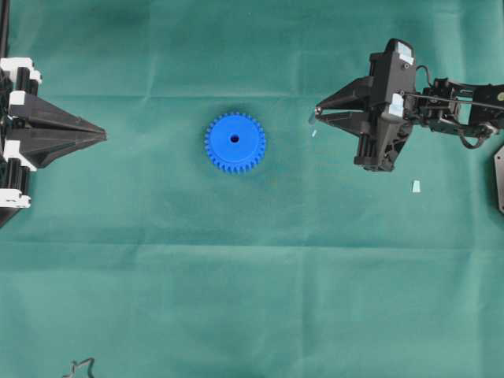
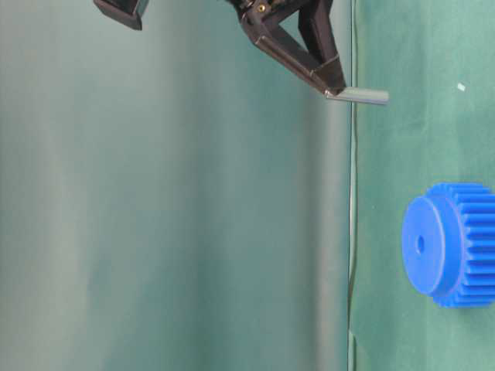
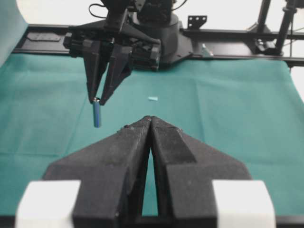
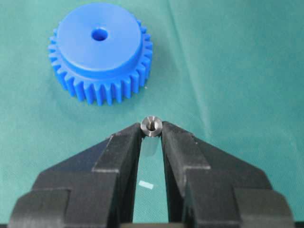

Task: Insert the shaft into the center hole of the gear.
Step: 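Carry the shaft left and position it over the blue gear's hole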

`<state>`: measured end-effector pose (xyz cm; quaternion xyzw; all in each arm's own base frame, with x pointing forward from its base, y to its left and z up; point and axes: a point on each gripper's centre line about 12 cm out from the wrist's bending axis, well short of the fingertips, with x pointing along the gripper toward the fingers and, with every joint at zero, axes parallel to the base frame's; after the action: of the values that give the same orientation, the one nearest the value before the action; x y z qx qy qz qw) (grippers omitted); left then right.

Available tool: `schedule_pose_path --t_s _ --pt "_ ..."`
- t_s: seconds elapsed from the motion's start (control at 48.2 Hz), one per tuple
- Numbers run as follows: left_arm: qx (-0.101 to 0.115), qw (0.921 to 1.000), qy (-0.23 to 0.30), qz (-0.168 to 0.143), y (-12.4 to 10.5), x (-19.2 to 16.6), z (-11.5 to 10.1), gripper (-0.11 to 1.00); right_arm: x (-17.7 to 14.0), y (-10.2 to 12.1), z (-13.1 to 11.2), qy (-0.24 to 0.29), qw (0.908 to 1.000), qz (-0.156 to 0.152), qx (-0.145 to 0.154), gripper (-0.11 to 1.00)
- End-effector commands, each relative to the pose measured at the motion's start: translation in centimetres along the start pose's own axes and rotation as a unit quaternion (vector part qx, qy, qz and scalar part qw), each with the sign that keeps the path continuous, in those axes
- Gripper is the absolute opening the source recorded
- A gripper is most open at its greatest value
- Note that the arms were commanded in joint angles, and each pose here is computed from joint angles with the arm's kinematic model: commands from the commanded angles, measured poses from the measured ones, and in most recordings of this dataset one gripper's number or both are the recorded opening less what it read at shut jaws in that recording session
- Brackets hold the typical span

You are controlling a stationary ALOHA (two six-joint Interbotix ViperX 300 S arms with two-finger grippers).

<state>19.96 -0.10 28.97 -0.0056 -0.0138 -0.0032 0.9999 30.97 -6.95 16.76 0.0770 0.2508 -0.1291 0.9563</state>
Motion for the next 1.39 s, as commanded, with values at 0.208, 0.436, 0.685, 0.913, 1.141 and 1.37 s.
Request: schedule_pose_path --t_s 0.208,0.436,0.685,0.913,1.141,1.37 --pt "0.000 0.9999 -0.012 -0.001 0.0 0.3 1.0 0.00 2.0 1.6 4.2 -0.035 0.9992 0.017 -0.008 0.17" --pt "0.000 0.9999 -0.011 -0.001 0.0 0.3 0.9 0.00 6.0 3.7 6.7 -0.020 0.9988 0.037 -0.025 0.17" --pt "0.001 0.9999 -0.011 -0.001 0.0 0.3 0.9 0.00 7.6 4.3 7.4 -0.008 0.9988 0.041 -0.028 0.17" --pt "0.000 0.9999 -0.011 -0.001 0.0 0.3 0.9 0.00 7.8 4.3 7.2 -0.005 0.9988 0.041 -0.025 0.17" --pt "0.001 0.9999 -0.011 -0.001 0.0 0.3 0.9 0.00 9.7 4.1 4.5 0.028 0.9988 0.036 -0.021 0.17" --pt "0.000 0.9999 -0.011 -0.001 0.0 0.3 0.9 0.00 10.7 3.9 3.4 0.035 0.9987 0.033 -0.018 0.17"
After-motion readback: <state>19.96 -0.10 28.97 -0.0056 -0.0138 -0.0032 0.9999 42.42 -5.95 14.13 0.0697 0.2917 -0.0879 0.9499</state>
